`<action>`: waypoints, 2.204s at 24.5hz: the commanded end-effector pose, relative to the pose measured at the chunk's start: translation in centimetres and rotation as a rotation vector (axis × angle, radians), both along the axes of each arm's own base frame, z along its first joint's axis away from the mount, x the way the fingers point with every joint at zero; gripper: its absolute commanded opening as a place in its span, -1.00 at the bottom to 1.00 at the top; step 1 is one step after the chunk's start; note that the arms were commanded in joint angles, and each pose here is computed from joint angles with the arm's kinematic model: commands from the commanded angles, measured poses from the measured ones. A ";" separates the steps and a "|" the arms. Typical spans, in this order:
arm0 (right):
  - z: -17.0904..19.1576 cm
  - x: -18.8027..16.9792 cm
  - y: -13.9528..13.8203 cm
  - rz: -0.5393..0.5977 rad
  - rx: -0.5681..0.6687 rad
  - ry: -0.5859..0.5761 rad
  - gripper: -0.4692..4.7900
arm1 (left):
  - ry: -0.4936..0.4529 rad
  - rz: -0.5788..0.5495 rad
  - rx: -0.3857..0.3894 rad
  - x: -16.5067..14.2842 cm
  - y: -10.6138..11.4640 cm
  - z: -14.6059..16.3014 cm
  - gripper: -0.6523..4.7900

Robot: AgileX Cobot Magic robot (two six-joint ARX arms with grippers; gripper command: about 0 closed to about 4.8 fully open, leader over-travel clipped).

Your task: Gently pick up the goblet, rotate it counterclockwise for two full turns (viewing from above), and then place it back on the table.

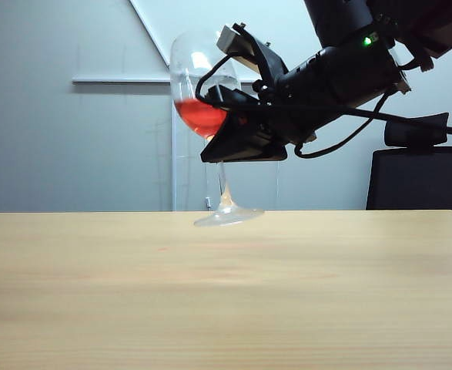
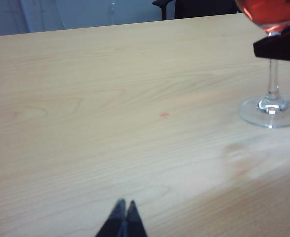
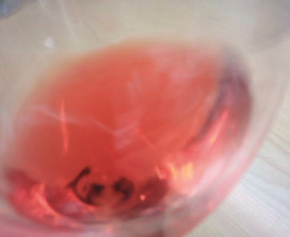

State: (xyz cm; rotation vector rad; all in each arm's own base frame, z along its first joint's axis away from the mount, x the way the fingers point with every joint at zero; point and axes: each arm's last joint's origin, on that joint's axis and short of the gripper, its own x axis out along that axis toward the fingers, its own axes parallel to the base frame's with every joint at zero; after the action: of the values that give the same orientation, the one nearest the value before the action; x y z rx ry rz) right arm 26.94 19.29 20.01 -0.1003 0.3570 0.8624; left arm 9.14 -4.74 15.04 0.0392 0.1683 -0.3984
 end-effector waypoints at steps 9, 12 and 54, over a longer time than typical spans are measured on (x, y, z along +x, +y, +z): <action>1.8 -1.7 1.3 0.111 -0.046 -0.166 -0.85 | -0.016 0.000 -0.002 0.0 0.0 0.2 -0.78; 1.8 -2.1 1.1 0.130 -0.007 -0.183 -0.85 | -0.016 0.000 -0.002 0.0 0.0 0.2 -0.78; -6.2 0.7 0.7 0.004 0.192 -0.365 -0.85 | -0.063 0.001 -0.028 -0.2 0.1 0.6 -0.78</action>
State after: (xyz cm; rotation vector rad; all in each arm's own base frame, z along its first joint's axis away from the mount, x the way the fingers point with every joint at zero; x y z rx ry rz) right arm 27.52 19.88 12.90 -0.0686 0.0166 0.8685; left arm 8.90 -4.61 15.49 0.0221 0.1149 -0.3989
